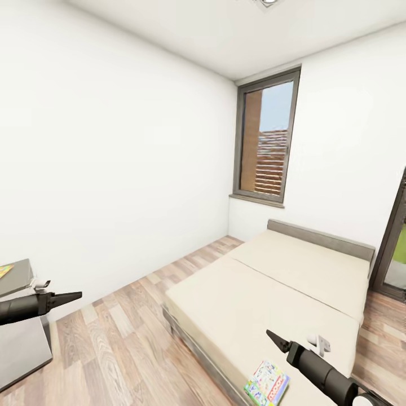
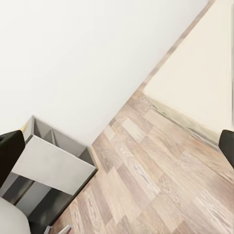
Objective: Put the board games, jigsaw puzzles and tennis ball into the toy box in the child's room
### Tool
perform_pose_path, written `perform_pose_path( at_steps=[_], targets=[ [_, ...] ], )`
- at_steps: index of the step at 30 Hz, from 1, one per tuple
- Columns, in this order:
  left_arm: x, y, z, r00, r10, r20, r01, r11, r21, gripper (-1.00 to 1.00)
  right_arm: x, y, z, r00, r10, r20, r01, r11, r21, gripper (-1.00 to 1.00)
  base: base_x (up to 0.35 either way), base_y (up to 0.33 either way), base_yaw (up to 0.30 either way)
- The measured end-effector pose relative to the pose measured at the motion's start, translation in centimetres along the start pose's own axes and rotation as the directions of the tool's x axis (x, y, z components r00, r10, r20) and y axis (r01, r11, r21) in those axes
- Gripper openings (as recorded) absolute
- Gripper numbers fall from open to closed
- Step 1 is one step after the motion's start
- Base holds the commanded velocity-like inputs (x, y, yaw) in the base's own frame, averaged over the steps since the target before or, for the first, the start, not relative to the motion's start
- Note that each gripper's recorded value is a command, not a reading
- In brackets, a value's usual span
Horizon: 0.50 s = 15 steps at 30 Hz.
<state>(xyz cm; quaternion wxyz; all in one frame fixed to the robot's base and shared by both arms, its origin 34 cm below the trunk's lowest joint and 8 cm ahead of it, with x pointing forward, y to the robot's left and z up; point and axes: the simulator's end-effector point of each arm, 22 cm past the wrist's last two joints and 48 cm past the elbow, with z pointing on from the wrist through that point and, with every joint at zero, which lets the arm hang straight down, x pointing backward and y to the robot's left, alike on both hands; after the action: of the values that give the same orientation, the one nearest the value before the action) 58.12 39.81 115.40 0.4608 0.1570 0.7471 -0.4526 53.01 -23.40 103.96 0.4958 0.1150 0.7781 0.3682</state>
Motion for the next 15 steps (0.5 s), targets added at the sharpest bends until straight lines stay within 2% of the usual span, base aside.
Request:
perform_pose_path(
  at_steps=[15],
  targets=[
    [-0.30,-0.33,-0.15,1.000,0.008,0.005,-0.008,1.000,0.002,1.00,-0.26,0.26,-0.13,1.000,-0.004,0.007,0.004,1.000,-0.005,1.00,0.000,0.000,-0.246]
  ],
)
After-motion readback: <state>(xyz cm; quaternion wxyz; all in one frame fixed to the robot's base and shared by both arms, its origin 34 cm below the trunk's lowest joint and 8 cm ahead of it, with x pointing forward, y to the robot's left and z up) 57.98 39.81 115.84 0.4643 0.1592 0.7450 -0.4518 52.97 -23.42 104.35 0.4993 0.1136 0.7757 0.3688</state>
